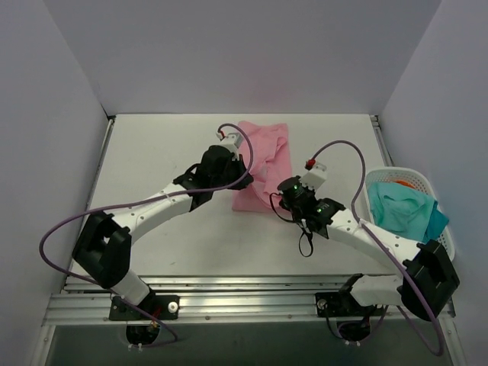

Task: Fold and stack the t-shirts
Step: Fold the tshirt

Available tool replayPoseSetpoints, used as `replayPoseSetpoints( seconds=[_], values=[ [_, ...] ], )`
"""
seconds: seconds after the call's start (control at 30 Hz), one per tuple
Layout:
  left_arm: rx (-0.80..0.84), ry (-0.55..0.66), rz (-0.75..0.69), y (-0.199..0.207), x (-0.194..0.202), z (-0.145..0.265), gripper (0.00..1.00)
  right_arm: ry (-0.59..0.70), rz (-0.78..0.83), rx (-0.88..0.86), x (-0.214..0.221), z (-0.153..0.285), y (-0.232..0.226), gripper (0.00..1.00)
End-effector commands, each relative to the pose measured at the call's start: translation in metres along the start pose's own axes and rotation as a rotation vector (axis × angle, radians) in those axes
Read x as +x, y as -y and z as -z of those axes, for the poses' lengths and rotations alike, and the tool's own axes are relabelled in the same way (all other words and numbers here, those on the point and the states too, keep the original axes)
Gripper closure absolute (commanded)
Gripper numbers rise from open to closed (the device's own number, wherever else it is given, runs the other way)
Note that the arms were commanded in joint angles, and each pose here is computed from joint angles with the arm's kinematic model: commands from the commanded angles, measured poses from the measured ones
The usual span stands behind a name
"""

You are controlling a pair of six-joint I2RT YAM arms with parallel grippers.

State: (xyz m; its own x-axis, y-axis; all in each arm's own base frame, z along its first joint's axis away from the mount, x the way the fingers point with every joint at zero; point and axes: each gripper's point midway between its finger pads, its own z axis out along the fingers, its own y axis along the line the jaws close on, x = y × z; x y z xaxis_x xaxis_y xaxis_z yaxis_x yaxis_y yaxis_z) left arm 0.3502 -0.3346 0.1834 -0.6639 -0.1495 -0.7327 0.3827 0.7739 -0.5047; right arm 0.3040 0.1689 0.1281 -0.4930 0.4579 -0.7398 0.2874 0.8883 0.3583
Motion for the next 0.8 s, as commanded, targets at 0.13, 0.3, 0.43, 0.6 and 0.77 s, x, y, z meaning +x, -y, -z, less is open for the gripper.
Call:
replayPoseSetpoints(
  seconds=[0.13,0.3,0.43,0.6,0.77],
  values=[
    [-0.026,0.019,0.009,0.012,0.023,0.046,0.98,0.017,0.016,-0.012,0.02,0.041,0.003,1.0],
    [-0.061,0.018,0.028,0.006,0.045,0.075,0.98,0.028,-0.006,-0.036,0.03,0.059,0.004,1.0],
    [-0.094,0.031,0.046,-0.003,0.048,0.088,0.98,0.045,-0.008,-0.029,0.029,0.065,0.011,1.0],
    [-0.143,0.041,0.039,-0.009,0.04,0.086,0.95,0.106,0.006,0.003,0.012,0.062,0.006,1.0],
    [-0.184,0.057,0.04,-0.011,0.018,0.072,0.95,0.119,0.066,0.067,-0.001,0.039,0.0,1.0]
  ],
)
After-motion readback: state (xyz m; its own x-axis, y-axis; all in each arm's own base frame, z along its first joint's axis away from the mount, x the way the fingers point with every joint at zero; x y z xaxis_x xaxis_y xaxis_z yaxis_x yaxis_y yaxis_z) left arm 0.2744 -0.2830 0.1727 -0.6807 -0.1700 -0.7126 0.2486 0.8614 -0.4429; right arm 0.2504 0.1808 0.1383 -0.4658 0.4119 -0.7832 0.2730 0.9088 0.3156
